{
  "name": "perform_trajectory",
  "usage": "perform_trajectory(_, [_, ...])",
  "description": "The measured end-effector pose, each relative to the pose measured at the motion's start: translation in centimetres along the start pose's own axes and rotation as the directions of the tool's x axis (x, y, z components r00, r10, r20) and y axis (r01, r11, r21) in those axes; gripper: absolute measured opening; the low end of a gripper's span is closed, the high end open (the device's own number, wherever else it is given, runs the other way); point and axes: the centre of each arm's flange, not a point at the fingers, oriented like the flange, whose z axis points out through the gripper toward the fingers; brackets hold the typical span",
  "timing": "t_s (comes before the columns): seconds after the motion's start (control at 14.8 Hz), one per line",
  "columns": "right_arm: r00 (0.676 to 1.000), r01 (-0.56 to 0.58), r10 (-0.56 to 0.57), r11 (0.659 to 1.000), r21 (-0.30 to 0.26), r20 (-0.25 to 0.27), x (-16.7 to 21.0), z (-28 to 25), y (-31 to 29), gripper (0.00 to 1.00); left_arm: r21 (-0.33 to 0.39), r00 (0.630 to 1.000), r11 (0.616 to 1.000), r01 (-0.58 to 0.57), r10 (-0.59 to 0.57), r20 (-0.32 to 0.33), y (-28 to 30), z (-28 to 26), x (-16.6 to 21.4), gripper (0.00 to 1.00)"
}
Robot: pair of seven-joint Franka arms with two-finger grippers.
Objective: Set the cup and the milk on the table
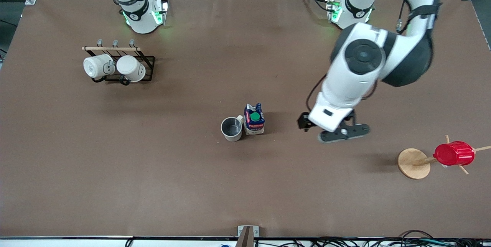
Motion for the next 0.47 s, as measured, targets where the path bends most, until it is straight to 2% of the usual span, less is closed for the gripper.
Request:
perform_trajectory(0.2, [1.000, 0.006, -0.006, 1.000, 0.000, -0.001, 0.1, 0.0, -0.3, 1.00, 0.023, 0.998, 0.998, -0.063, 0.063, 0.026, -5.1, -1.9, 1.4, 1.00])
perform_trajectory(0.47, [1.000, 0.013, -0.013, 1.000, 0.000, -0.001, 0.2, 0.0, -0.7, 1.00, 0.035, 0.991, 0.991, -0.130, 0.129, 0.034, -9.9, -3.7, 1.4, 1.00])
